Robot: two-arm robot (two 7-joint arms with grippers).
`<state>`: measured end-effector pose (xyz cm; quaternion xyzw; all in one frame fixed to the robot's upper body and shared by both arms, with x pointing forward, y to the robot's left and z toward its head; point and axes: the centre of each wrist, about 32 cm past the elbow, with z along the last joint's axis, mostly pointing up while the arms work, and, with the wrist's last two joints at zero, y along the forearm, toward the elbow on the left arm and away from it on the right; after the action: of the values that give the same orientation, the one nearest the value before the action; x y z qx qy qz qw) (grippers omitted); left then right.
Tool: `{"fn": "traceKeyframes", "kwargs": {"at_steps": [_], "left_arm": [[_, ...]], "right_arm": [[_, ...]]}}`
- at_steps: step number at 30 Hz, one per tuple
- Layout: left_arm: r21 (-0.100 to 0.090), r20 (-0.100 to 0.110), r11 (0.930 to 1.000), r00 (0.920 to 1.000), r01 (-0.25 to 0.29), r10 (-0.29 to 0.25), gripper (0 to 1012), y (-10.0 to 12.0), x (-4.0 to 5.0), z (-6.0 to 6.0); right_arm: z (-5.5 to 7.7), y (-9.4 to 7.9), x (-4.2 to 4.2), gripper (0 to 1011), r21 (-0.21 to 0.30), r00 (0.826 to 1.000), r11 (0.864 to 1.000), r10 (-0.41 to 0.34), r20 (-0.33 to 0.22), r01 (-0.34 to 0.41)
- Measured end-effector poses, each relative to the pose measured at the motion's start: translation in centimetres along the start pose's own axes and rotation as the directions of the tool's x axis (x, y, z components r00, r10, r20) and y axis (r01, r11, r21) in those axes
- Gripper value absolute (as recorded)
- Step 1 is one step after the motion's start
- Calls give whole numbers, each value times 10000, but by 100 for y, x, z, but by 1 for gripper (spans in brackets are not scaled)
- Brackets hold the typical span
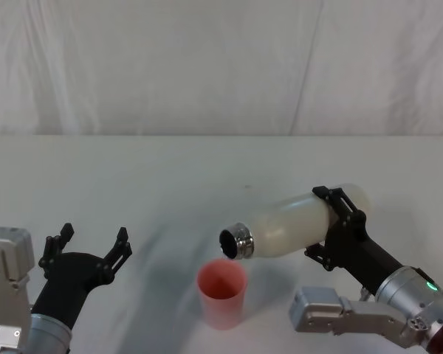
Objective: Grasp the thermos with one hand and pour water into the cup lid.
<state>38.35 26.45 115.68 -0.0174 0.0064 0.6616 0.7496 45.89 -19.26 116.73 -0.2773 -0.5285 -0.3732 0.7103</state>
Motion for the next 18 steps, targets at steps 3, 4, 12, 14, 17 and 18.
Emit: {"fn": "traceKeyframes", "kwargs": {"at_steps": [3, 4, 12, 14, 17, 18], "left_arm": [[0, -1, 10000, 10000, 0, 0, 1001, 0, 0, 0], [0, 0, 10000, 10000, 0, 0, 1001, 0, 0, 0], [0, 0, 10000, 10000, 0, 0, 1001, 0, 0, 0], [0, 0, 10000, 10000, 0, 0, 1001, 0, 0, 0], [0, 0, 10000, 10000, 0, 0, 1001, 0, 0, 0], [0, 0, 10000, 10000, 0, 0, 1001, 0, 0, 0]], "right_arm": [[6, -16, 28, 950, 31, 9992, 10000, -1, -409, 2], [6, -21, 35, 950, 31, 9987, 10000, -2, -517, 4], [2, -85, 130, 950, 19, 9772, 10000, 13, -2124, -9], [-11, -109, 156, 950, -15, 9651, 10000, -28, -2620, 26], [-20, -130, 173, 950, -44, 9541, 10000, -68, -2995, 57], [-27, -145, 186, 950, -72, 9464, 9999, -111, -3229, 93]]}}
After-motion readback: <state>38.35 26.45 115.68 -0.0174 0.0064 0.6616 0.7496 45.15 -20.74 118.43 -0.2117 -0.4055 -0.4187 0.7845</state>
